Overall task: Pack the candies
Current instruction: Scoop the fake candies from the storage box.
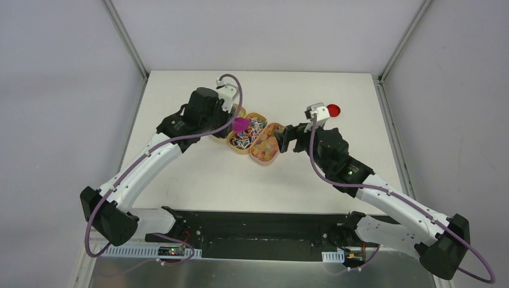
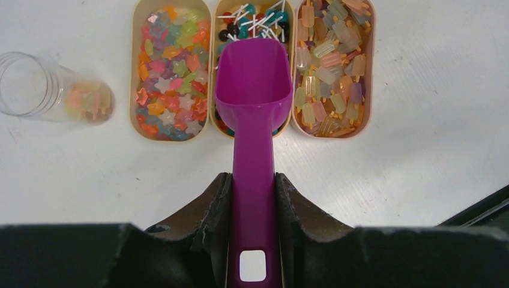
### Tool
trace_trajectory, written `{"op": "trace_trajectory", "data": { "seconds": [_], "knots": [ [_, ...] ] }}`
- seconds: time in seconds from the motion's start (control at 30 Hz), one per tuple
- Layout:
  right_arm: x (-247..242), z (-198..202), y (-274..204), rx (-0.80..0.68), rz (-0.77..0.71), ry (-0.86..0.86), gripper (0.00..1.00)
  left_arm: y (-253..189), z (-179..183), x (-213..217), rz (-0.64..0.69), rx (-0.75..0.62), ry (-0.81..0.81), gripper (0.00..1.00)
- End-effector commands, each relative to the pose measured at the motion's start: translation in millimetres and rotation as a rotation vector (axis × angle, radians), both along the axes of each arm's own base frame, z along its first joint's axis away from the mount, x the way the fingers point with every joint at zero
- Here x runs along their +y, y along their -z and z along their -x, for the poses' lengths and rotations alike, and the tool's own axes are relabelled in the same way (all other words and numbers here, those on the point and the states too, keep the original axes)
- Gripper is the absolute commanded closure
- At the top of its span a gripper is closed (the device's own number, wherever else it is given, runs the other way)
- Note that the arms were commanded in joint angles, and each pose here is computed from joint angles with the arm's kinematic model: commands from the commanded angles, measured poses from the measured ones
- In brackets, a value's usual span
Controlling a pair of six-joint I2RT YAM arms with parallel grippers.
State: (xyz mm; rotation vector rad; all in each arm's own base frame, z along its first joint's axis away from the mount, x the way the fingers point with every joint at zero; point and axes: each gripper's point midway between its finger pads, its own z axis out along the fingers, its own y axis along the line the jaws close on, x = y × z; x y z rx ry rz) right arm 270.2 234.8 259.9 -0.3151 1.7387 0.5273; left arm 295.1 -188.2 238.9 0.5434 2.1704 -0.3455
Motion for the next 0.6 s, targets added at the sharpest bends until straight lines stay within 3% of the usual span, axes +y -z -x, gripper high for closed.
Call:
{"op": "trace_trajectory", "data": {
  "seconds": [0.0, 0.27, 0.57],
  "knots": [
    [-11.1, 1.7, -25.6, -0.049, -0.040, 0.036, 0.00, -8.7, 5.2, -17.5, -0.072, 0.027, 0.031, 1.00],
    [-28.9, 0.4, -10.0, -0.023, -0.002, 0.080, 0.00, 9.1, 22.0, -61.6, -0.111, 0.098, 0.137, 1.00],
    [-45.9, -3.2, 18.1, 0.050, -0.019, 0.092, 0.00, 40.5, 15.2, -72.2, -0.177, 0.155, 0.150, 1.00]
  ]
}}
